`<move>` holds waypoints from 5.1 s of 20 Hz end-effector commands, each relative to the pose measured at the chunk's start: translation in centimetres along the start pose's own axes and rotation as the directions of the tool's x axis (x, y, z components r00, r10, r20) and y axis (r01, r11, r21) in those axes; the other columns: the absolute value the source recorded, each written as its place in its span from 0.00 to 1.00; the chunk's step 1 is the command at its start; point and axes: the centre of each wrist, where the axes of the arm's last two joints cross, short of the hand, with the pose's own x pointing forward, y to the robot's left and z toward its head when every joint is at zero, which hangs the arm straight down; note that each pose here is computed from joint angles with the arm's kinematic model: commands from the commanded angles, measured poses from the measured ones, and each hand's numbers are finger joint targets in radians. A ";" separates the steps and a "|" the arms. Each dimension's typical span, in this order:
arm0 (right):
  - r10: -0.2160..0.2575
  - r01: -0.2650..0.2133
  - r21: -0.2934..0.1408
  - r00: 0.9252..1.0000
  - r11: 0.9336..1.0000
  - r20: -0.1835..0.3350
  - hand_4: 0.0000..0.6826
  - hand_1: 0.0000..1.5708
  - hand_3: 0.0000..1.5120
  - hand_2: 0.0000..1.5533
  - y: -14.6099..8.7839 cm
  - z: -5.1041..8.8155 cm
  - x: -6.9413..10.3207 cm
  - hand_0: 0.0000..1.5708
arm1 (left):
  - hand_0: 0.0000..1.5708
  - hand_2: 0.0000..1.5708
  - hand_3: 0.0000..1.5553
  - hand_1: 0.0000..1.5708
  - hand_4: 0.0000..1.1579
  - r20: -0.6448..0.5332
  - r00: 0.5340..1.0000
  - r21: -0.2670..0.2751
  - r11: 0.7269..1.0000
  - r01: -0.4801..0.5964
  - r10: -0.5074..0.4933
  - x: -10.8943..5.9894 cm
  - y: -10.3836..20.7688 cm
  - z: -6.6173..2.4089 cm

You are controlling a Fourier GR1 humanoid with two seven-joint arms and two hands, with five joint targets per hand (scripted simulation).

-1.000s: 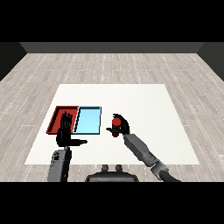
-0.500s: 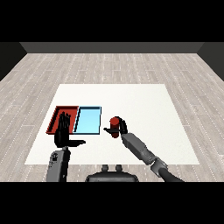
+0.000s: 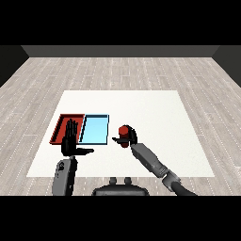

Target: Pick the red can and put it in the red box

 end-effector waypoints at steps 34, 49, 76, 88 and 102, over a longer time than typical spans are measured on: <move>-0.094 0.099 0.015 0.875 0.995 0.475 0.92 0.90 0.92 0.91 -3.9 0.6 12.3 0.90 | 0.00 0.00 0.00 0.00 0.00 -0.159 0.986 -0.235 0.972 0.008 -0.047 0.3 -11.5 -2.61; -0.125 0.090 0.092 0.849 0.992 0.514 0.96 0.93 0.92 0.93 -0.9 2.8 12.4 0.93 | 0.00 0.00 0.00 0.00 0.00 -0.244 0.969 -0.233 0.972 -0.032 -0.026 -2.0 -13.3 -2.06; -0.234 0.154 0.194 0.827 0.969 0.511 0.96 0.98 0.94 0.94 2.9 4.9 14.3 0.98 | 0.00 0.00 0.00 0.00 0.00 -0.318 0.946 -0.268 0.952 -0.146 0.055 -5.9 -16.9 -2.11; -0.229 0.150 0.190 0.826 0.970 0.515 0.95 0.96 0.92 0.94 2.2 4.0 13.4 0.96 | 1.00 1.00 0.96 1.00 0.97 -0.331 0.942 -0.052 0.996 -0.075 0.054 -4.0 -17.5 -1.00; -0.231 0.155 0.195 0.854 0.968 0.466 0.60 0.92 0.89 0.89 2.3 5.0 12.8 0.92 | 1.00 1.00 0.96 1.00 0.99 -0.188 0.982 -0.012 1.000 -0.026 0.023 -5.2 -18.5 -3.36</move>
